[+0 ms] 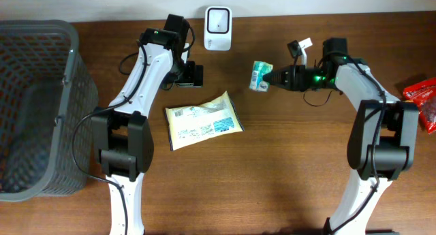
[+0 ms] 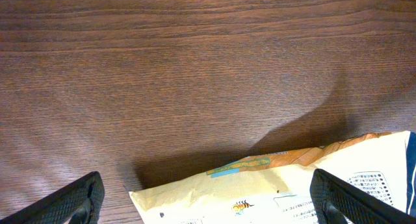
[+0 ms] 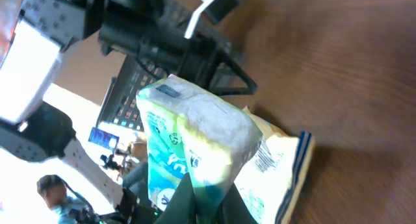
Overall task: Scan the item barcode
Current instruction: 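Return the right gripper and grasp the green tissue pack, then lift the green pack to the scanner, then place it at right edge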
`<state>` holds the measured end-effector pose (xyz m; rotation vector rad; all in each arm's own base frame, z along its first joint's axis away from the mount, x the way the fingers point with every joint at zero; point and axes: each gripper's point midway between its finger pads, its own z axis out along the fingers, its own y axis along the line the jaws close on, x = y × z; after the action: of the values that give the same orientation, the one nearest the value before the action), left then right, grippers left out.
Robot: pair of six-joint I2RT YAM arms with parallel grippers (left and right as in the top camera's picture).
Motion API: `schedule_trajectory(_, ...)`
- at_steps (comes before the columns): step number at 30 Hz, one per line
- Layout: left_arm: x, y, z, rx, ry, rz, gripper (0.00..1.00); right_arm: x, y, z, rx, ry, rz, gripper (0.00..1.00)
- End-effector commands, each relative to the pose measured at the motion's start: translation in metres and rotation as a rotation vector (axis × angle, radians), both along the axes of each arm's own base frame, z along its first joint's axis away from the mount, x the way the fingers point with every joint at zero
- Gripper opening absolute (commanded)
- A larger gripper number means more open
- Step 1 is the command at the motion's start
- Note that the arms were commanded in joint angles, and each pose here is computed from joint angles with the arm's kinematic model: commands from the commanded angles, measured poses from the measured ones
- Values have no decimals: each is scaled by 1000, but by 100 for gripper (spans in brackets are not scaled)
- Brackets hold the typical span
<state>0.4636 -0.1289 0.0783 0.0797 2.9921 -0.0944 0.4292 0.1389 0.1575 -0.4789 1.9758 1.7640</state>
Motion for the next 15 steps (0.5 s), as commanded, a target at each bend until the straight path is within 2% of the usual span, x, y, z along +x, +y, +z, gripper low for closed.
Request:
schedule_trajectory(1, -1, -1, -4, -9, 14, 13, 99, -9, 26, 13, 60, -116, 83, 4)
schedule_trajectory(3, -1, -1, -4, -9, 13, 13, 99, -11, 42, 14, 60, -152, 121, 4)
schedule_trajectory(4, -1, -1, -4, -9, 14, 13, 99, -9, 45, 15, 59, -114, 123, 4)
schedule_trajectory(5, -1, -1, -4, -9, 14, 13, 99, 9, 44, 6, -12, 45, 66, 4)
schedule_trajectory(6, -1, -1, -4, -9, 14, 13, 99, 35, 39, -10, -114, 220, -73, 4)
schedule_trajectory(7, -1, -1, -4, -9, 14, 13, 99, 55, 34, -14, -155, 285, -178, 4)
schedule_trajectory(8, -1, -1, -4, -9, 13, 13, 99, 93, 20, -9, -208, 321, -377, 4)
schedule_trajectory(10, -1, -1, -4, -9, 14, 13, 99, 123, 5, -2, -267, 308, -544, 4)
schedule_trajectory(12, -1, -1, -4, -9, 13, 13, 99, 150, 10, 34, -297, 242, -675, 4)
schedule_trajectory(14, -1, -1, -4, -9, 13, 13, 99, 171, -1, 51, -460, 156, -896, 4)
schedule_trajectory(15, -1, -1, -4, -9, 14, 13, 99, 177, -4, 62, -597, 47, -1024, 4)
